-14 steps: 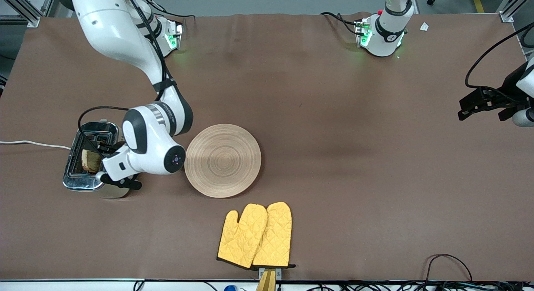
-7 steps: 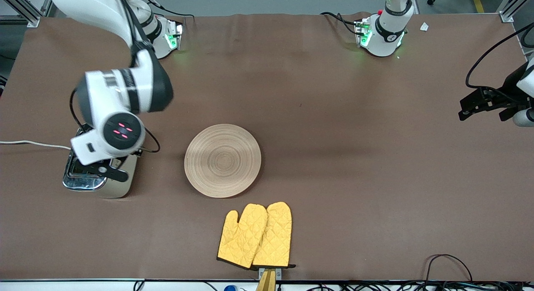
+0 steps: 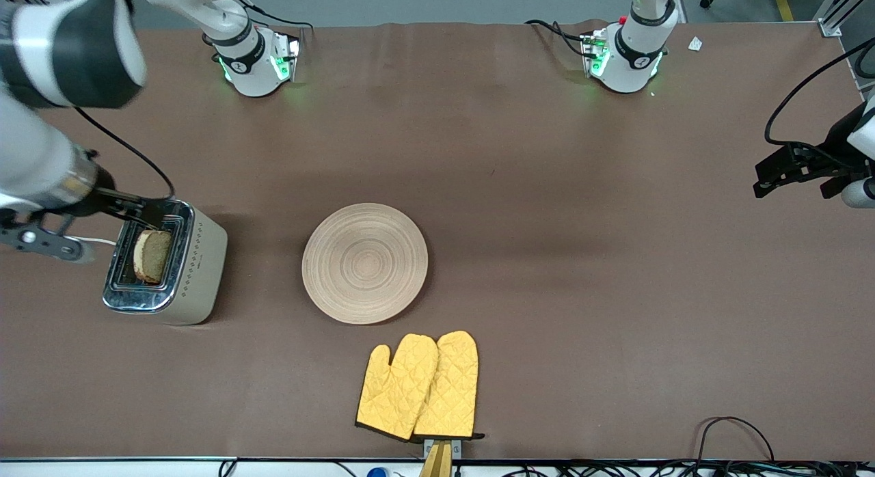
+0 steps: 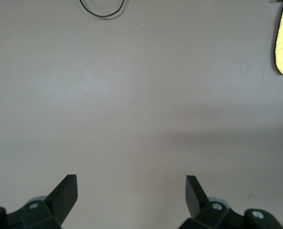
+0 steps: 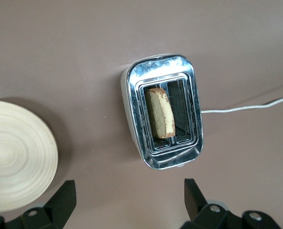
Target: Move plate and put bread in toaster
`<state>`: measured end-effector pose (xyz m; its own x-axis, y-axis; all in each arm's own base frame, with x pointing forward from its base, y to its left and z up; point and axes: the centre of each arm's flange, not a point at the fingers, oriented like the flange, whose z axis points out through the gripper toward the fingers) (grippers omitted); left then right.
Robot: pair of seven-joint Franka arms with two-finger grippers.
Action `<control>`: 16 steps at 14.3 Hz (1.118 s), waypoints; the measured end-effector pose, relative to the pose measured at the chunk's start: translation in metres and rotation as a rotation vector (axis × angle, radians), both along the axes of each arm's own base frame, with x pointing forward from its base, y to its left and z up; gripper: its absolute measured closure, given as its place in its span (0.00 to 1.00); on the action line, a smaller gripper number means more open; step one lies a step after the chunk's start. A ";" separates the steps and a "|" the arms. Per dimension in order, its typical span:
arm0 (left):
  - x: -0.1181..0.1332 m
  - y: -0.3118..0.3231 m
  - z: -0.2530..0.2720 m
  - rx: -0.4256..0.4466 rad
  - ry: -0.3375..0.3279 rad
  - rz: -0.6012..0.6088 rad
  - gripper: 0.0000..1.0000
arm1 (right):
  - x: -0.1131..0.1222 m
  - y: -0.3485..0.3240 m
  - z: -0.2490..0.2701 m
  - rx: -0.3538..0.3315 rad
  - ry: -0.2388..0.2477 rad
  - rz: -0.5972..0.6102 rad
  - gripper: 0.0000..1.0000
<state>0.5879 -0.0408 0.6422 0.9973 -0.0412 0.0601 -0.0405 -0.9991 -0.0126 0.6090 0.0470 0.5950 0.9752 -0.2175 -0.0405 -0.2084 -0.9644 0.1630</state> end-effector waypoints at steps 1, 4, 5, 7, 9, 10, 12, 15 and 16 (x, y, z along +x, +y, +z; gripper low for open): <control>0.000 0.000 0.000 0.000 0.000 0.000 0.00 | -0.004 -0.014 0.009 0.019 -0.004 0.040 0.00; 0.000 -0.002 0.000 0.000 0.000 -0.003 0.00 | -0.013 -0.046 0.023 0.053 -0.002 0.147 0.00; 0.000 -0.002 0.000 0.000 0.000 -0.003 0.00 | -0.014 -0.051 0.024 0.065 0.001 0.167 0.00; 0.000 -0.001 0.000 0.000 0.000 -0.003 0.00 | -0.015 -0.063 0.024 0.100 0.003 0.183 0.00; 0.000 -0.001 0.000 0.000 0.000 -0.002 0.00 | -0.019 -0.079 0.028 0.121 0.000 0.175 0.00; 0.000 -0.001 0.000 0.000 0.000 -0.002 0.00 | -0.024 -0.086 0.032 0.139 -0.001 0.168 0.00; 0.000 -0.001 0.000 0.000 0.000 -0.002 0.00 | -0.038 -0.095 0.036 0.178 0.005 0.151 0.00; 0.000 -0.001 0.000 0.000 0.000 -0.002 0.00 | -0.060 -0.097 0.038 0.194 0.006 0.148 0.00; 0.000 -0.001 0.000 0.000 0.000 -0.002 0.00 | -0.064 -0.095 0.038 0.196 0.006 0.150 0.00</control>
<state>0.5879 -0.0417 0.6423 0.9972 -0.0433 0.0603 -0.0426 -0.9990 -0.0125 0.5446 -0.0482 0.6330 0.9957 -0.0574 -0.0731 -0.0597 -0.9978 -0.0293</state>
